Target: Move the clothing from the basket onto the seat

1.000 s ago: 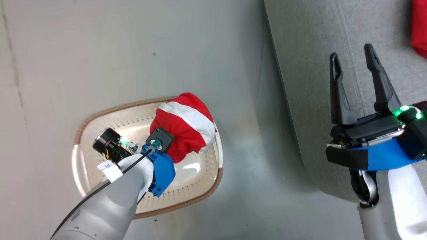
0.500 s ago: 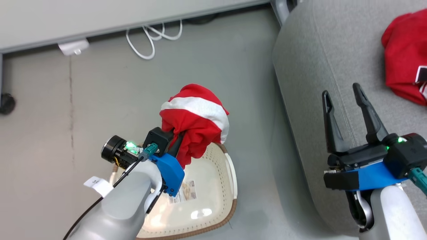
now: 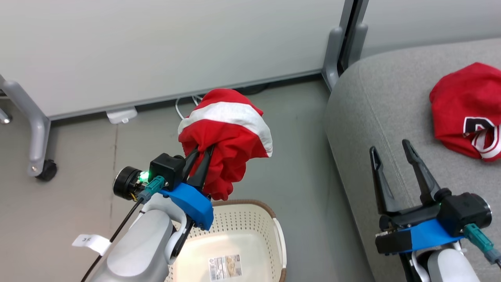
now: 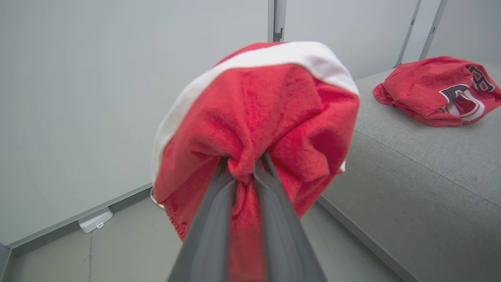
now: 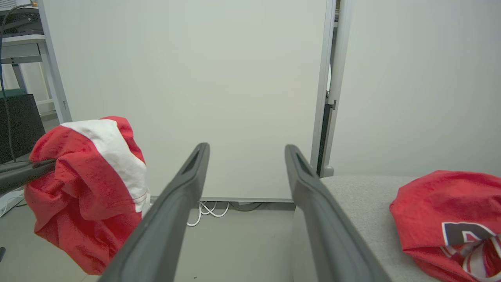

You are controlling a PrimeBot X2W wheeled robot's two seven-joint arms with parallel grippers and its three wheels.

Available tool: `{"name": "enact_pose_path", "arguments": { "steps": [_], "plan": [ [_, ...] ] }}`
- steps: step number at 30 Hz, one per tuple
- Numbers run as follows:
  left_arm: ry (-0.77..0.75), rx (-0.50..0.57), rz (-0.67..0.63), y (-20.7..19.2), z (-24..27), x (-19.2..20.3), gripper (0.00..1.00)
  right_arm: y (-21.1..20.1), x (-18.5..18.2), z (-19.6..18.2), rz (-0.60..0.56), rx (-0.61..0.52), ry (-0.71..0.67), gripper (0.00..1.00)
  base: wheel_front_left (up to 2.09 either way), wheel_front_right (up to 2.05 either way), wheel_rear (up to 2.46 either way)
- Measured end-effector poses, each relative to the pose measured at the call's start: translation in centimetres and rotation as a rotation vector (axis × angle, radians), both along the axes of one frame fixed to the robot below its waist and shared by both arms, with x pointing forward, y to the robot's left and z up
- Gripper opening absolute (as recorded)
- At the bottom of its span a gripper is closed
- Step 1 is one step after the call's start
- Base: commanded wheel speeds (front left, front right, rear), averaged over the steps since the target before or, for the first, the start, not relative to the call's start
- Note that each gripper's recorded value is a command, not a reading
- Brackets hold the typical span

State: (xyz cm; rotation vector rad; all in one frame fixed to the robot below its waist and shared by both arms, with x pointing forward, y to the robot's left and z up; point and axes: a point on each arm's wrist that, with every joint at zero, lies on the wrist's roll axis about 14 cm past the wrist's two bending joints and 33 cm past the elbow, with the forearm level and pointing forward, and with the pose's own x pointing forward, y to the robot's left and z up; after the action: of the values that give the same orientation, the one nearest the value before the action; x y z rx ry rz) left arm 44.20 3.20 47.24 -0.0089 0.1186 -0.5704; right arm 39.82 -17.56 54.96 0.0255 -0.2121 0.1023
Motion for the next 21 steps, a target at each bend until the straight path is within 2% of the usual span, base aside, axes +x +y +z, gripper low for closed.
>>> {"name": "enact_pose_path", "arguments": {
  "steps": [6, 21],
  "plan": [
    [-0.128, -0.066, -0.02, -0.9, 4.9, -1.2, 0.0, 0.6, -1.5, 0.6, 0.011, 0.013, -0.015, 1.0, 0.0, 0.0, 0.0],
    [-0.279, -0.128, -0.066, -2.3, 10.7, -2.9, 0.0, 3.5, -2.2, 0.5, 0.088, 0.042, -0.011, 1.0, 0.0, 0.0, 0.0]
  ]
}}
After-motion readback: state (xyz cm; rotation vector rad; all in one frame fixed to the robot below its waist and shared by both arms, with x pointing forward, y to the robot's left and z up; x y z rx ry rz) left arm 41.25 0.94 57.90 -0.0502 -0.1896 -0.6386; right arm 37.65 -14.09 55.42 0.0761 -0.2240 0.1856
